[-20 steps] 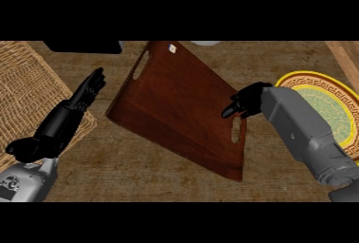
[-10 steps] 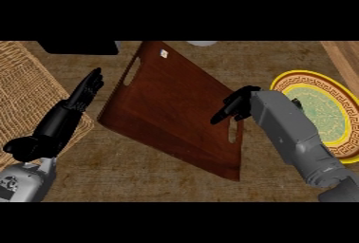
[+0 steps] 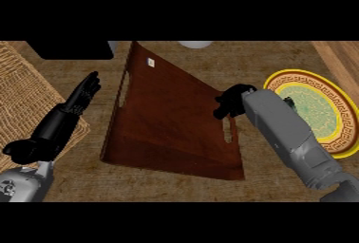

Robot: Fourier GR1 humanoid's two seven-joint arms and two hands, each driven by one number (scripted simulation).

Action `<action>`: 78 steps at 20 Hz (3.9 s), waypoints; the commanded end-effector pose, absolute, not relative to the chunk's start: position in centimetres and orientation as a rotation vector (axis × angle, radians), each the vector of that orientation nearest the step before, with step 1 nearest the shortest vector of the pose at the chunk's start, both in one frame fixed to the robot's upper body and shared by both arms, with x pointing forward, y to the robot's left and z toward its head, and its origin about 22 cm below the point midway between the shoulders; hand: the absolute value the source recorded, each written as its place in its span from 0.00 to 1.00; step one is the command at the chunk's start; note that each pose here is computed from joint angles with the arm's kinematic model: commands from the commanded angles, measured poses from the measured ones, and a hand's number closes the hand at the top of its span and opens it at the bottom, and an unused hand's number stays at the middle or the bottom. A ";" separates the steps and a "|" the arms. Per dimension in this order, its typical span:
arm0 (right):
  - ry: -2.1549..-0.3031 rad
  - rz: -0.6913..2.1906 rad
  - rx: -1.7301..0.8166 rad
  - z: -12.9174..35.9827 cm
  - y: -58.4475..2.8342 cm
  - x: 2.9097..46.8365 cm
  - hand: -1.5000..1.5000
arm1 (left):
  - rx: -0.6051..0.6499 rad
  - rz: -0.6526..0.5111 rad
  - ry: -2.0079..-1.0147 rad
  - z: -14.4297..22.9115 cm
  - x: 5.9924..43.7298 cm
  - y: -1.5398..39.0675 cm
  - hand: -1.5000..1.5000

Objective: Pick the eggplant from the tray and place it in the plate

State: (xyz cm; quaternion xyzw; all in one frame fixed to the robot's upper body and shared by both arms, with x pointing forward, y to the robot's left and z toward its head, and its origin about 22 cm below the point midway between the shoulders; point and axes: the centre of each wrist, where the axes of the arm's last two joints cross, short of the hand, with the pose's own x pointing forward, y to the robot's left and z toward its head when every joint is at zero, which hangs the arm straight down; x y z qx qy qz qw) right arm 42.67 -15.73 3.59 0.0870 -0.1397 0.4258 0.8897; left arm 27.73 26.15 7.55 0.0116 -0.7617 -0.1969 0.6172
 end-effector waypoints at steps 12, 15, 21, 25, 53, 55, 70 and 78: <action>-1.212 1.754 -0.359 19.5 -2.4 36.5 1.00 | 0.113 -0.354 -1.606 4.6 26.4 28.9 0.50; -1.369 1.735 -0.383 20.9 -3.7 35.3 1.00 | 0.139 -0.330 -1.612 4.7 26.3 29.4 0.50; -1.608 1.623 -0.479 23.0 -8.9 33.3 1.00 | 0.183 -0.285 -1.609 4.4 25.5 30.9 0.50; -1.677 1.547 -0.625 24.0 -14.0 32.0 1.00 | 0.211 -0.282 -1.633 4.6 24.9 31.5 0.50; -1.767 0.991 -1.004 12.0 -38.3 25.7 1.00 | 0.027 -0.440 -1.776 8.7 27.5 26.6 0.50; -1.717 1.026 -1.024 10.4 -38.8 26.4 1.00 | 0.018 -0.458 -1.767 8.6 27.3 28.0 0.50; -1.614 0.963 -0.844 4.8 -43.5 32.2 0.00 | 0.020 -0.469 -1.788 7.4 29.0 26.3 0.50; -1.850 0.801 -0.593 7.5 -42.3 33.6 0.00 | 0.008 -0.448 -1.792 7.3 27.0 26.2 0.50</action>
